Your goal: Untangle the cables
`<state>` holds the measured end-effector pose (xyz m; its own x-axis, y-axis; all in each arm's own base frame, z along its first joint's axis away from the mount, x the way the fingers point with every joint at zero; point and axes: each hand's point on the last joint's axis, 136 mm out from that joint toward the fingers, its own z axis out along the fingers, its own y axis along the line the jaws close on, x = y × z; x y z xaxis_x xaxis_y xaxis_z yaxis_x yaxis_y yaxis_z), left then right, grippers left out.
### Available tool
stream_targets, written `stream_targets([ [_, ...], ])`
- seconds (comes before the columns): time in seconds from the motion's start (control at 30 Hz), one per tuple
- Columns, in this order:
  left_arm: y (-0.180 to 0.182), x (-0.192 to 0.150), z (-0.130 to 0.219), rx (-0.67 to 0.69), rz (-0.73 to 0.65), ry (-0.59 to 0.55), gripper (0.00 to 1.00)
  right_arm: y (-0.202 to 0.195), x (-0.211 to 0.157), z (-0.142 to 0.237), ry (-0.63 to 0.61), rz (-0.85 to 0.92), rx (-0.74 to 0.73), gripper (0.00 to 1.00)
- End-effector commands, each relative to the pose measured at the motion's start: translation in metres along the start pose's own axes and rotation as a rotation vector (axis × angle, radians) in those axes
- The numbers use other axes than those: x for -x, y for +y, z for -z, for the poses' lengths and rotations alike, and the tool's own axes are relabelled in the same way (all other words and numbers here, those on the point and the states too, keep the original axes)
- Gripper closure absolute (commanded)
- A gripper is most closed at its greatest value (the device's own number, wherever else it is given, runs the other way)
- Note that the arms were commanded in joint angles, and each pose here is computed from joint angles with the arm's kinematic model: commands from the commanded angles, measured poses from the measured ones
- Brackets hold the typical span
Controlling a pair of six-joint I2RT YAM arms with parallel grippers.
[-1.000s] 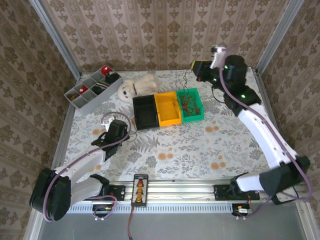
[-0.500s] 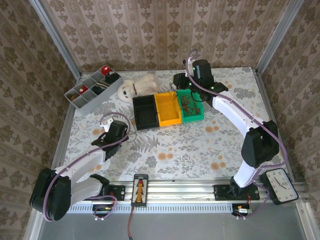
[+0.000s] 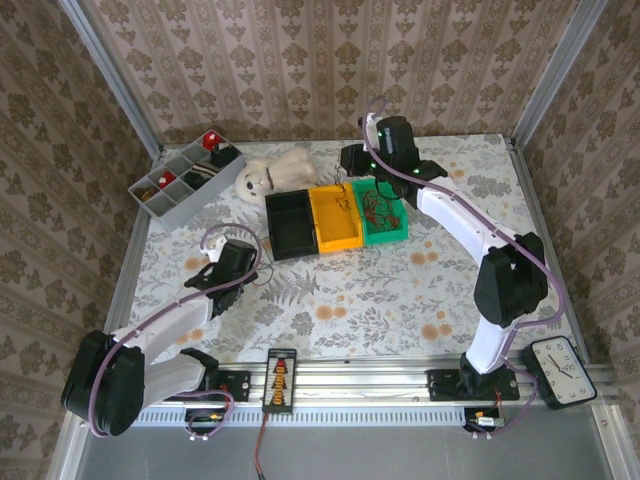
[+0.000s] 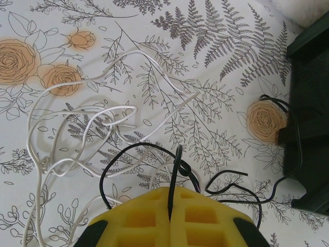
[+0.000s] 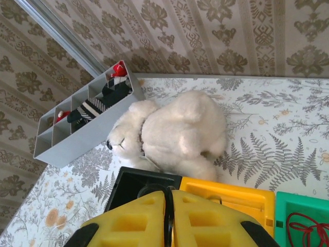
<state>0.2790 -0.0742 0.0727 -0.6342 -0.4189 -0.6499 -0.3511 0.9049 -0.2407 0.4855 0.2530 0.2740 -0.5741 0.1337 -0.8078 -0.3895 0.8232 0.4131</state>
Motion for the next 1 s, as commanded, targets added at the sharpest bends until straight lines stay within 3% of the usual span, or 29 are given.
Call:
stream_targets([
  [0.0, -0.007, 0.008, 0.0, -0.025, 0.011, -0.009, 1.0, 0.002, -0.016, -0.012, 0.054, -0.017, 0.015, 0.88],
  [0.23, -0.022, 0.009, 0.001, -0.099, -0.052, 0.02, 1.0, -0.017, -0.052, -0.029, 0.126, -0.064, -0.033, 0.86],
  [0.33, -0.029, 0.009, 0.003, -0.137, -0.08, 0.03, 1.0, -0.015, -0.066, -0.03, 0.159, -0.076, -0.018, 0.62],
  [0.43, -0.048, 0.01, 0.009, -0.233, -0.142, 0.038, 1.0, -0.013, -0.073, -0.023, 0.161, -0.068, -0.032, 0.52],
  [0.63, -0.088, 0.003, 0.045, -0.513, -0.276, 0.077, 1.0, 0.015, -0.102, -0.006, 0.225, -0.001, 0.058, 0.49],
  [0.77, -0.119, -0.022, 0.086, -0.8, -0.353, 0.178, 1.0, 0.038, -0.135, 0.007, 0.308, 0.098, 0.121, 0.49],
  [0.97, -0.14, -0.059, 0.134, -0.999, -0.551, 0.288, 1.0, 0.053, -0.167, 0.02, 0.369, 0.171, 0.164, 0.49],
])
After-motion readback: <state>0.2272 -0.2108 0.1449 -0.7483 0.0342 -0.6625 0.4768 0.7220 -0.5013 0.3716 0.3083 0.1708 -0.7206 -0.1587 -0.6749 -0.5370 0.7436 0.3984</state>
